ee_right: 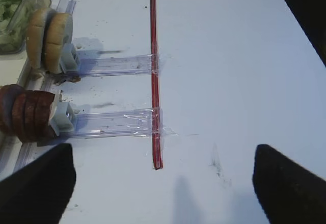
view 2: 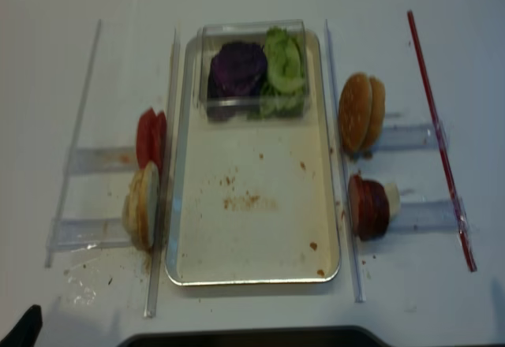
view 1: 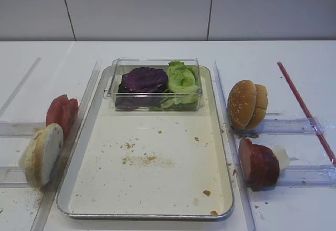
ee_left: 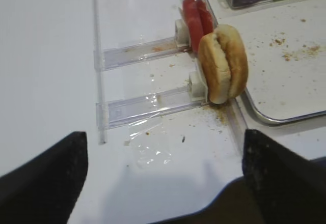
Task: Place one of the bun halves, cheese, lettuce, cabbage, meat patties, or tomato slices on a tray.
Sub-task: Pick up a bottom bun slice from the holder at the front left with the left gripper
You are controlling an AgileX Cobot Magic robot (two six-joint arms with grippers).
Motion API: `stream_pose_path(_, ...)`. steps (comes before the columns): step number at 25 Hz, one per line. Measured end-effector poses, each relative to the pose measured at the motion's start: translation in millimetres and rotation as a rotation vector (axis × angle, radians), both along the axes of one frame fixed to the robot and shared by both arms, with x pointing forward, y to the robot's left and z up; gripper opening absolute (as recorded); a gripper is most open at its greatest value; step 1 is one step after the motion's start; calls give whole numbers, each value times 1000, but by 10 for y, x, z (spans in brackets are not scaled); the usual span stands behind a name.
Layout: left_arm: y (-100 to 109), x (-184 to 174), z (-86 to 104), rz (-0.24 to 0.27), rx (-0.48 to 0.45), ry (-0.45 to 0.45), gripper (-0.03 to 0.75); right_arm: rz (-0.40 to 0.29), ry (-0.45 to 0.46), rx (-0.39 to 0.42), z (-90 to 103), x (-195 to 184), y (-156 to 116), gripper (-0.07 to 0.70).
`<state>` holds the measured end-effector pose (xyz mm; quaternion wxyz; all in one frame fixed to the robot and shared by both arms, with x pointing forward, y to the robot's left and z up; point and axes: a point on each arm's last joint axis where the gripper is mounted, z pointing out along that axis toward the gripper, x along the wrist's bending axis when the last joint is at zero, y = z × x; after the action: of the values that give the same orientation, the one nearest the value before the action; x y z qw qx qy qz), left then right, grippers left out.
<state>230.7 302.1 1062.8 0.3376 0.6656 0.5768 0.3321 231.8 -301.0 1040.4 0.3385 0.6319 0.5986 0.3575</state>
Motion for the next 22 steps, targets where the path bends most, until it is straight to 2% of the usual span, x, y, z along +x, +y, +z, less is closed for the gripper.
stream_pose_path(9, -106, 189, 219, -105, -73, 100, 564, -1, 0, -1, 0, 0, -1, 692)
stream_pose_path(14, -198, 462, 303, -157, -104, 215, 564, -2, 0, 0, 0, 0, -1, 692)
stream_pose_path(19, -376, 774, 399, -296, -141, 282, 564, -2, 0, 0, 0, 0, -1, 692)
stream_pose_path(22, -447, 953, 413, -327, -144, 337, 563, -2, 0, 0, 0, 0, -1, 692)
